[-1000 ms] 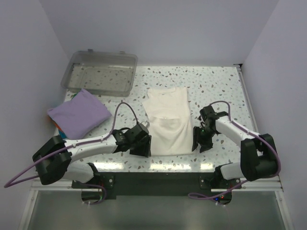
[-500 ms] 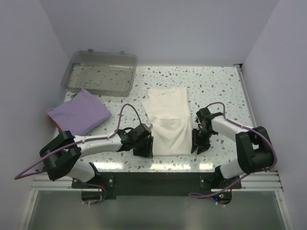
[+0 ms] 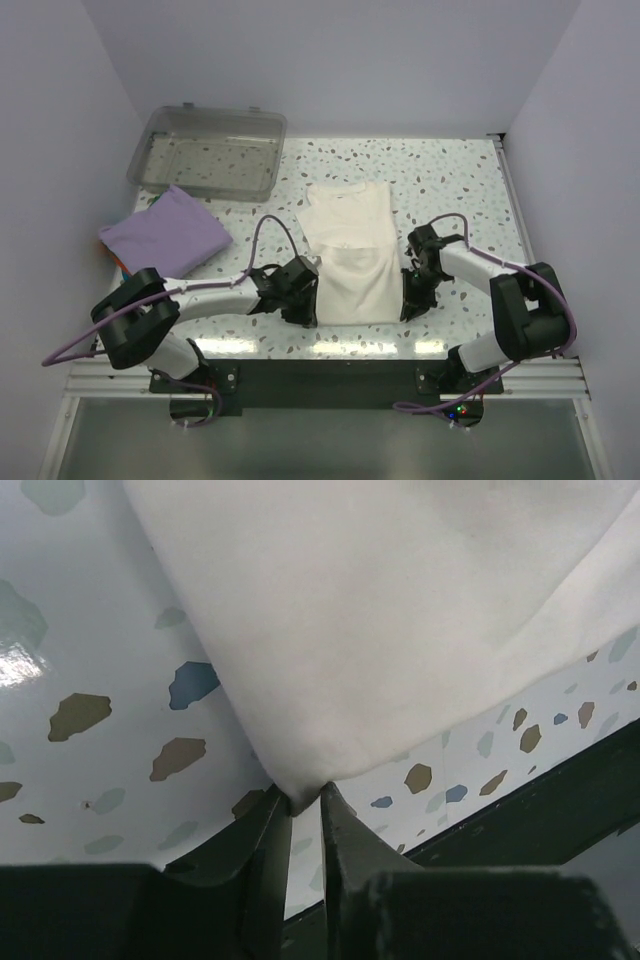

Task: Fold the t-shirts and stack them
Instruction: Fold the tshirt

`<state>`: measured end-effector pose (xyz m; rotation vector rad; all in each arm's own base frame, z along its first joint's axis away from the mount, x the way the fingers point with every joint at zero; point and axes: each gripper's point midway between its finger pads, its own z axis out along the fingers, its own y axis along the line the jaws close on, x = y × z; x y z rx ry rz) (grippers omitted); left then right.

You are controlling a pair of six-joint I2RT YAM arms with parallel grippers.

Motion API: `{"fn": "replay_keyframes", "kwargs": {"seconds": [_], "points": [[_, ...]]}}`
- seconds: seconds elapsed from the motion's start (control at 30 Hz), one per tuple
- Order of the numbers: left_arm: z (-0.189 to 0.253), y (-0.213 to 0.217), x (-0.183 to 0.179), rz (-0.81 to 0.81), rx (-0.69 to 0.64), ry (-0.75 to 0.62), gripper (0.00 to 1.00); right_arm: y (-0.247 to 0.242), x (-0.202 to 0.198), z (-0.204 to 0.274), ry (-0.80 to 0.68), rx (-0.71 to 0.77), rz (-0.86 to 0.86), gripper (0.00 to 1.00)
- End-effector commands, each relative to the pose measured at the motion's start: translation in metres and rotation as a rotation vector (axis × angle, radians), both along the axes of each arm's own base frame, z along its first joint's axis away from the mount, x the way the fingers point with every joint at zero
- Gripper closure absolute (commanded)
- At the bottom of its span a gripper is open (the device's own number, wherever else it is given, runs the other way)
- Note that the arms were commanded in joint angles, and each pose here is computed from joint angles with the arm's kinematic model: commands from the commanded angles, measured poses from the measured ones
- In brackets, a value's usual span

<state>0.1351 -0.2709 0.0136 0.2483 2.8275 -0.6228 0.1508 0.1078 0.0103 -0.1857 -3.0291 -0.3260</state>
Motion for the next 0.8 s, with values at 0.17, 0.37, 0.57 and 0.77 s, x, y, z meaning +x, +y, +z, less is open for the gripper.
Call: {"fn": "replay_keyframes", "kwargs": {"seconds": [0.17, 0.37, 0.57, 0.77], "points": [[-0.003, -0.001, 0.011, -0.016, 0.019, -0.036, 0.94, 0.001, 0.0, 0.01, -0.002, -0.004, 0.026, 0.99], [0.018, 0.006, 0.005, -0.017, 0.012, -0.042, 1.0, -0.004, -0.004, 0.037, 0.014, -0.033, 0.039, 1.0], [0.048, 0.016, -0.017, -0.058, 0.018, -0.014, 1.0, -0.008, -0.025, 0.065, 0.05, -0.034, 0.041, 1.0], [0.073, 0.015, -0.058, -0.085, -0.045, 0.09, 1.0, -0.014, -0.056, 0.099, 0.078, -0.034, 0.051, 1.0]]}}
